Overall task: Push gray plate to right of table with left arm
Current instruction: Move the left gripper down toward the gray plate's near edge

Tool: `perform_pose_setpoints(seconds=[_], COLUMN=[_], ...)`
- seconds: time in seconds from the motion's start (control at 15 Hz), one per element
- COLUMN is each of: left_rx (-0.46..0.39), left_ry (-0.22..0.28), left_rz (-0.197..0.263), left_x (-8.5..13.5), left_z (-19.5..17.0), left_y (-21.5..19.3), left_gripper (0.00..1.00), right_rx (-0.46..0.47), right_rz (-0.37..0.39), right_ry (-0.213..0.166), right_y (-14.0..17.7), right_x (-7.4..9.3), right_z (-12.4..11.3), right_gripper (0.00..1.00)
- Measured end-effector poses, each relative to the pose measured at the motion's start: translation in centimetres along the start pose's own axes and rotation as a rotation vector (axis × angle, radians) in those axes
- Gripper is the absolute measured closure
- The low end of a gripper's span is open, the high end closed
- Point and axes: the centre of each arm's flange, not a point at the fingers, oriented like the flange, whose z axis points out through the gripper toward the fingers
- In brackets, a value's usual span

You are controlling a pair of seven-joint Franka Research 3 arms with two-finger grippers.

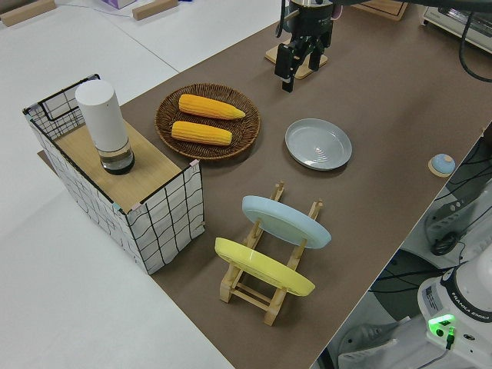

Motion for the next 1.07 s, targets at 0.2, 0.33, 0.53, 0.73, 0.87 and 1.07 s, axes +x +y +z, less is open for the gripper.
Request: perform_pose_setpoints(seconds=[0.2,0.33,0.53,0.73,0.87,1.07], left_rx=[-0.002,-0.002,-0.004,-0.006,-0.008,-0.008], left_ry=[-0.02,-0.027,-0.014,0.004,0.006,0.015], left_rz=[-0.001,-0.001,-0.004,-0.013,-0.016,-0.019], left_x=[-0.3,-0.5,-1.1,-2.2,-2.8,-3.2], left_z=[1.2,2.2,3.8,5.9,7.3,9.4], left_y=[0.0,-0.1,-0.1,-0.4,-0.5,-0.6], left_gripper=[0.0,0.0,0.0,0.0,0.0,0.0], right_rx=[0.0,0.0,0.0,0.0,0.0,0.0], right_rz=[0.0,0.0,0.0,0.0,0.0,0.0], right_ry=[0.0,0.0,0.0,0.0,0.0,0.0], right_y=[0.0,0.0,0.0,0.0,0.0,0.0], right_x=[0.0,0.0,0.0,0.0,0.0,0.0], right_z=[0.0,0.0,0.0,0.0,0.0,0.0], right_gripper=[0.01,0.01,0.01,0.01,0.01,0.01])
